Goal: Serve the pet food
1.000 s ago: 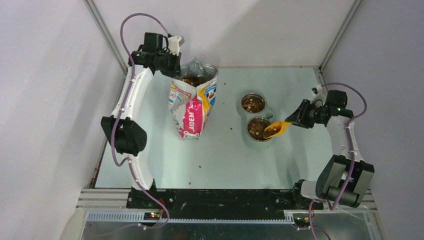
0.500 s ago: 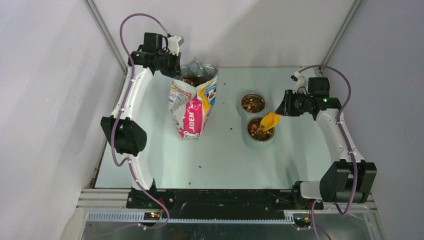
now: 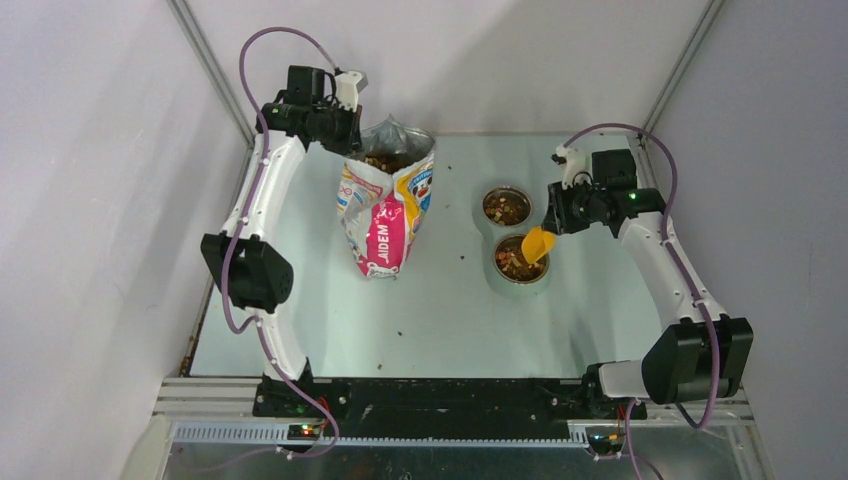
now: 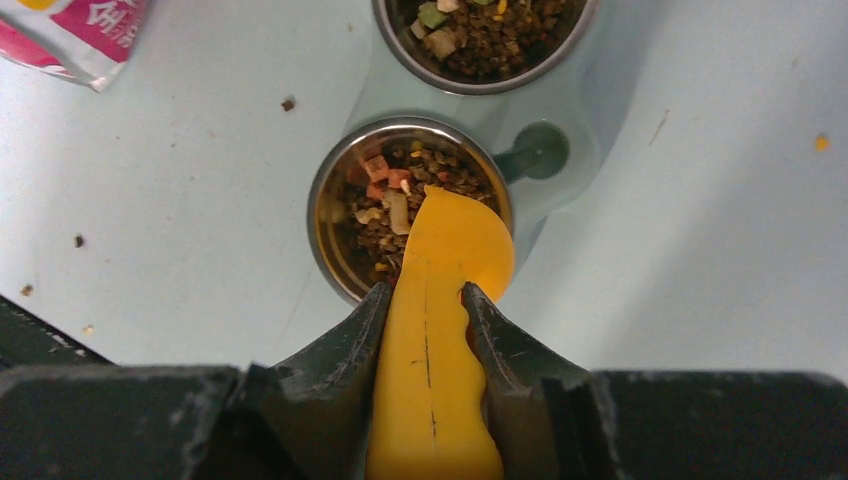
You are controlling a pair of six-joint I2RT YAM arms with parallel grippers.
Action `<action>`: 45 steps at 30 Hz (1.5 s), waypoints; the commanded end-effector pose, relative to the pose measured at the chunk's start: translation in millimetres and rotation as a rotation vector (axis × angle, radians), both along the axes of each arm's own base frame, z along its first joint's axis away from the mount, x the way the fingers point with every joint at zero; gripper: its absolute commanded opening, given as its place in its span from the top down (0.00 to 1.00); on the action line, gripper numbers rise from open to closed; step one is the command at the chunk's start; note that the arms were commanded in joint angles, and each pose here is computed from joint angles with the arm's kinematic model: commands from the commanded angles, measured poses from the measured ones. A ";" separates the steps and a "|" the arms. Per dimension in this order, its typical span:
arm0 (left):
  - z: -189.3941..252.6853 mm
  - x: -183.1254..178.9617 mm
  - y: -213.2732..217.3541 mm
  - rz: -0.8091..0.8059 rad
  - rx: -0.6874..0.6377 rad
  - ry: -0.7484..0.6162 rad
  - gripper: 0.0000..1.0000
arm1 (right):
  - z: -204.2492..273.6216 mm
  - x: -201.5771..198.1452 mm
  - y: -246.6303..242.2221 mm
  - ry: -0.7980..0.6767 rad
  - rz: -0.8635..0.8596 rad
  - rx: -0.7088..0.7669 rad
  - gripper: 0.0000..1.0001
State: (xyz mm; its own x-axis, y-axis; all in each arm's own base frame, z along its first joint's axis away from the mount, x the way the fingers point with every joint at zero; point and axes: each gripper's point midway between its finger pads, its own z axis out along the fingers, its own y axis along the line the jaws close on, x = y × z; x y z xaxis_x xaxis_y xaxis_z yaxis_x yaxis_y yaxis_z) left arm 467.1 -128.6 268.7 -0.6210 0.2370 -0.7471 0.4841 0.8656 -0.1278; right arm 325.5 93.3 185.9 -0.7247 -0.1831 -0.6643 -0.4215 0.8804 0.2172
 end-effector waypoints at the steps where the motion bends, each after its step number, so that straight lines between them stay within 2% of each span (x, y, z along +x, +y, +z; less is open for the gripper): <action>1: 84.7 7.7 -4.5 -0.017 -0.081 -0.267 1.00 | 11.7 12.5 -7.6 -0.076 0.029 -0.090 1.00; 12: 86.8 6.8 -2.9 -0.018 -0.071 -0.274 1.00 | 11.2 2.3 34.1 -0.046 0.170 -0.045 1.00; 18: 91.0 4.1 0.6 -0.020 -0.047 -0.292 1.00 | 42.0 9.9 15.8 -0.095 0.174 -0.126 1.00; 23: 93.3 4.9 -0.2 -0.022 -0.052 -0.298 1.00 | 69.6 11.2 11.2 -0.121 0.142 -0.073 1.00; 27: 95.2 6.4 -3.5 -0.026 -0.072 -0.298 1.00 | 72.9 13.7 5.3 -0.146 0.083 -0.049 1.00; 32: 99.9 5.6 -4.3 -0.034 -0.074 -0.309 1.00 | 86.1 17.1 -24.5 -0.072 -0.085 0.187 1.00; 38: 99.4 4.7 -5.6 -0.046 -0.075 -0.310 0.97 | 70.0 3.1 -67.4 0.006 -0.097 0.154 1.00; 40: 99.0 5.3 -6.4 -0.047 -0.079 -0.309 0.97 | 67.6 -8.2 -68.7 0.052 -0.052 0.191 1.00; 41: 99.2 5.3 -7.2 -0.052 -0.082 -0.310 0.97 | 70.5 -8.5 -65.5 0.037 0.025 0.207 1.00; 45: 97.6 4.6 -9.9 -0.063 -0.092 -0.301 0.97 | 52.1 -49.3 -50.5 0.247 0.188 0.265 1.00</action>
State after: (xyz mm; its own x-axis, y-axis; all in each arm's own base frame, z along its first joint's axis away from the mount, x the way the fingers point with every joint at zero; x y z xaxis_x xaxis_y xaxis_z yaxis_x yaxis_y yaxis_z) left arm 466.4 -130.5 270.5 -0.6153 0.2371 -0.7518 0.4956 0.8580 -0.1350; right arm 317.2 18.6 238.9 -0.7942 -0.0596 -0.6047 -0.3714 0.8352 0.4055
